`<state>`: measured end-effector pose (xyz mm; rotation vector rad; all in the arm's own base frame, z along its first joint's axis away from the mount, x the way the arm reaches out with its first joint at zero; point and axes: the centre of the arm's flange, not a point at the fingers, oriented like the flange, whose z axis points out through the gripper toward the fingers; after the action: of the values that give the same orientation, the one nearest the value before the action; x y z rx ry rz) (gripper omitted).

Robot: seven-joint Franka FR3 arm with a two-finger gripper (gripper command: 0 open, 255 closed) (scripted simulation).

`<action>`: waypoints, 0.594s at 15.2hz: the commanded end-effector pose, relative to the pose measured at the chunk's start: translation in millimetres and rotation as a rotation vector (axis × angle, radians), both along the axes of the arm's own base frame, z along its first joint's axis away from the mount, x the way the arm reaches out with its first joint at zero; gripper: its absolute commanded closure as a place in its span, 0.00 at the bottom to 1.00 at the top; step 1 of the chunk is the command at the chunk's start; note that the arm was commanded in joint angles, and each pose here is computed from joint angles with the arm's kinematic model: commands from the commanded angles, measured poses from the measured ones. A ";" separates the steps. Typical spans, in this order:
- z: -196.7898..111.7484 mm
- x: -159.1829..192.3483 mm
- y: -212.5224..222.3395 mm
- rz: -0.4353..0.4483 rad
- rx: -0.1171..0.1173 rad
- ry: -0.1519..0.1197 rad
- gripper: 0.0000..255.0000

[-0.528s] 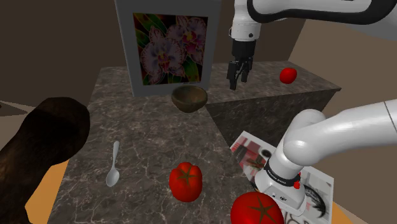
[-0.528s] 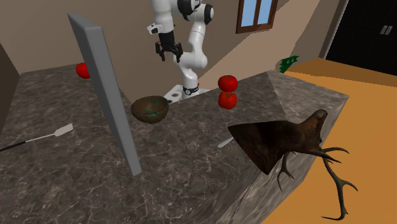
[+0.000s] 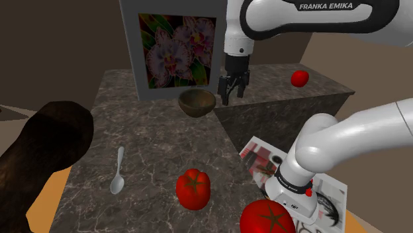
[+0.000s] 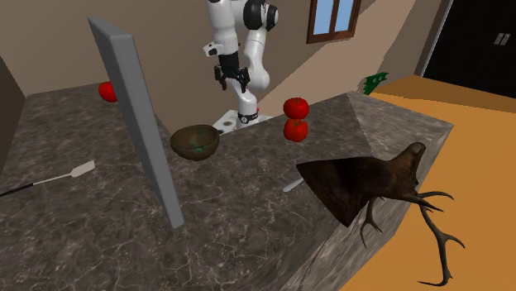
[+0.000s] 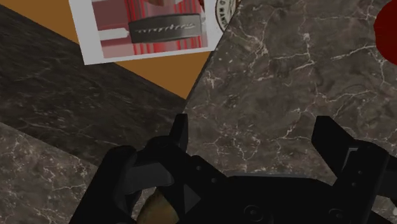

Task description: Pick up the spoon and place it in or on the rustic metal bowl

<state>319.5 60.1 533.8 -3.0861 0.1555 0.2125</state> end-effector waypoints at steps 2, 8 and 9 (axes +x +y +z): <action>-15.7 10.4 35.2 -0.046 0.011 -0.003 0.00; -47.3 37.4 97.2 -0.132 0.030 -0.010 0.00; -52.4 42.5 107.4 -0.147 0.034 -0.011 0.00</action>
<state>357.7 156.4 484.8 -3.0333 0.3476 0.1938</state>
